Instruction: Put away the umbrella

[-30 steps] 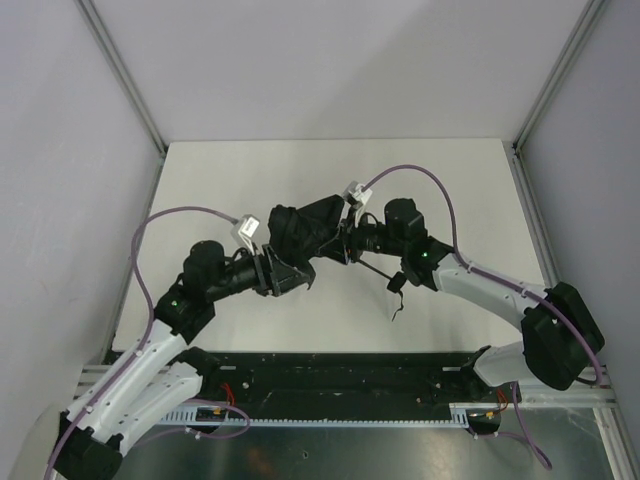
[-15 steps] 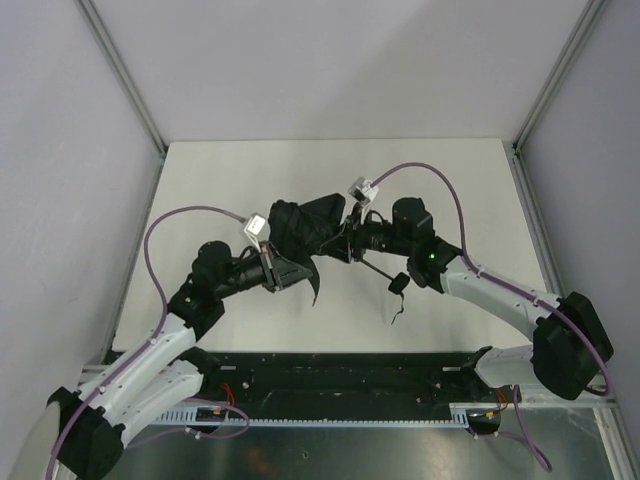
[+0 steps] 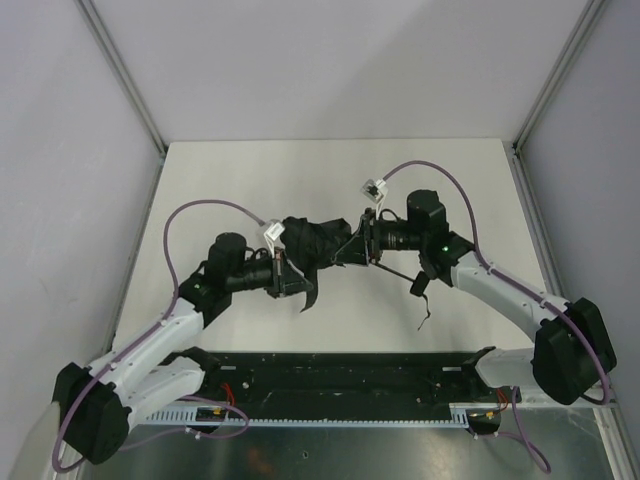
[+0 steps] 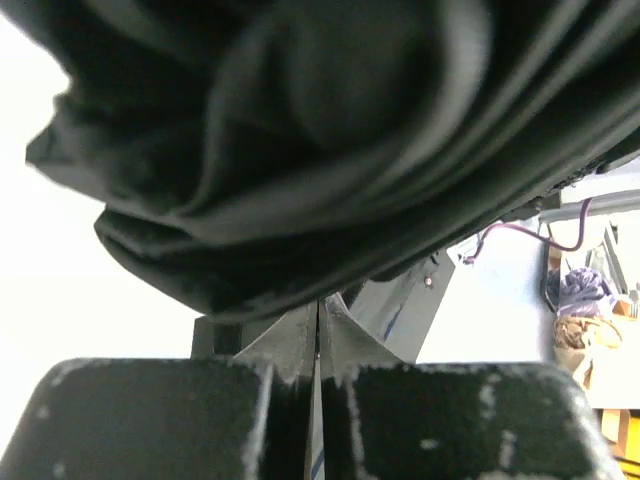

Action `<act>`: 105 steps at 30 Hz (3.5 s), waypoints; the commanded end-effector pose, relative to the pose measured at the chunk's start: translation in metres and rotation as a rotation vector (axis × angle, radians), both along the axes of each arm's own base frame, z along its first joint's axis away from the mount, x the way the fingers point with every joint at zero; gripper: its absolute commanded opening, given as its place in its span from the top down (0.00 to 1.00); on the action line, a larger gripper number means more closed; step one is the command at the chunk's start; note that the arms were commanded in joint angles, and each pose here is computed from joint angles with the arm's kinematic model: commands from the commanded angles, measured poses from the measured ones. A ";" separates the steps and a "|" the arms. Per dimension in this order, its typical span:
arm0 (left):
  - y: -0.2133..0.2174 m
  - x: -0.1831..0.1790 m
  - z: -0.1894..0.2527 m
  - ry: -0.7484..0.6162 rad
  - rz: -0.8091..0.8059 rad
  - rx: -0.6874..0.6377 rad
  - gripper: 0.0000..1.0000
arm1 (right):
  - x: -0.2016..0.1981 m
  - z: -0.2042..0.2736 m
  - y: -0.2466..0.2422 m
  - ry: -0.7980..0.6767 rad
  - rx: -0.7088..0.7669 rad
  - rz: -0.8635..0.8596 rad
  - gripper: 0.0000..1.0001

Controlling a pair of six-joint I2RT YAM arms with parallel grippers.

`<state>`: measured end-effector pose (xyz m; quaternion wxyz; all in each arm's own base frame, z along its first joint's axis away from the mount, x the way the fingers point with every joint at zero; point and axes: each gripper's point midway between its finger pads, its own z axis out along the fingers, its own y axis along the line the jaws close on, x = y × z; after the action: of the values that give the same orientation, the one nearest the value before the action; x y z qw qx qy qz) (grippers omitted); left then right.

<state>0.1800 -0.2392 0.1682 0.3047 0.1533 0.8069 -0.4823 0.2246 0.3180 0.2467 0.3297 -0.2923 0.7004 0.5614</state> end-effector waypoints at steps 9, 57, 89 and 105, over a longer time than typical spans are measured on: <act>0.013 0.015 -0.004 0.054 0.088 0.107 0.89 | -0.023 0.056 -0.007 -0.150 0.080 0.042 1.00; -0.003 0.081 0.158 0.509 0.522 -0.343 0.01 | 0.062 0.039 -0.033 -0.749 -0.315 -0.424 1.00; 0.035 0.116 0.095 0.357 0.782 -0.054 0.01 | 0.064 0.022 -0.029 -0.674 -0.305 -0.416 1.00; 0.026 0.043 0.127 -0.212 0.216 -0.041 0.24 | 0.127 0.018 -0.088 -0.560 -0.252 -0.561 1.00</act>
<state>0.2326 -0.1929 0.2900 0.4501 0.0309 0.7965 -0.4025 0.3191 0.2456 0.2273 0.5447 -0.3026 0.7383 0.2582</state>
